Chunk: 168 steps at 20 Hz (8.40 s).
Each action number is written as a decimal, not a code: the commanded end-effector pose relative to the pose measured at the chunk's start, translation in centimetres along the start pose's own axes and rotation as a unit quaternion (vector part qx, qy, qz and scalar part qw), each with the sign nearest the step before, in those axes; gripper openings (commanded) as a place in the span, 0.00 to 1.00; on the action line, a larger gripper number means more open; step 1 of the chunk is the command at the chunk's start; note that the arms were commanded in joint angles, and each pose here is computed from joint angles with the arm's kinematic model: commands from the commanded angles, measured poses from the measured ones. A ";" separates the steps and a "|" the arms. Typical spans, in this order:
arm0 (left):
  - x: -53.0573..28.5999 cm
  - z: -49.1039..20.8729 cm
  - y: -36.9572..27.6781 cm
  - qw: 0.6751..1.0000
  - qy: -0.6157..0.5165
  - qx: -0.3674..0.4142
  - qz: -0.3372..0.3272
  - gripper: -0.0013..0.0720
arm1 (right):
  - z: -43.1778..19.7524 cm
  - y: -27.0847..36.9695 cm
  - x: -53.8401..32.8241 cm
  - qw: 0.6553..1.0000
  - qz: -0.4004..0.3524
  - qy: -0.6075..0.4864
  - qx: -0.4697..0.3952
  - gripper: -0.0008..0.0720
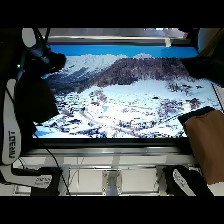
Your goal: Fold the clothes and pants, and hang the long-sleeved shirts on hangers.
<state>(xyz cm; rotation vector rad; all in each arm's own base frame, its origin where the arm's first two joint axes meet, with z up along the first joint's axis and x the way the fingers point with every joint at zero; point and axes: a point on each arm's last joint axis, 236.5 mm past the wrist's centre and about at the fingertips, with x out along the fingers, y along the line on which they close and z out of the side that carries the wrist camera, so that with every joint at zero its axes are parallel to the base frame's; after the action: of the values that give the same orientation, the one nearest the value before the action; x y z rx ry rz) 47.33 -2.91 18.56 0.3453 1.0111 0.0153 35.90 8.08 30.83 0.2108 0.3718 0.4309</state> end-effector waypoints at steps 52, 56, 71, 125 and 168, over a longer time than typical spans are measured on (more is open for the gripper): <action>-3.2 -6.3 -31.8 0.911 0.053 0.163 -0.376 0.97 | -10.6 -10.6 -1.2 0.941 -0.156 0.299 -0.025 0.67; 1.4 -7.8 -19.3 0.954 0.117 0.051 -0.270 0.97 | -18.7 -14.3 2.7 0.934 -0.165 0.317 -0.009 0.67; 2.5 -25.9 -28.3 0.878 0.236 -0.080 -0.409 0.97 | -33.3 -12.9 12.6 0.888 -0.006 0.421 0.183 0.68; 7.5 -16.8 -7.6 0.901 0.019 -0.333 -0.276 0.03 | -41.5 6.9 12.4 0.815 0.255 0.485 0.189 0.68; 9.0 -8.5 1.3 0.942 -0.030 -0.268 -0.200 0.85 | -18.8 -8.4 16.8 0.957 0.000 0.279 0.082 0.52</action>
<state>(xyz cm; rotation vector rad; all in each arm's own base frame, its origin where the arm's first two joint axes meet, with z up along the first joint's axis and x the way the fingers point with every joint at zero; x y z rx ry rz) 45.77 -0.31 3.47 -0.3748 1.0240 -0.1225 47.87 13.90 5.09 0.2580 0.8955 0.4768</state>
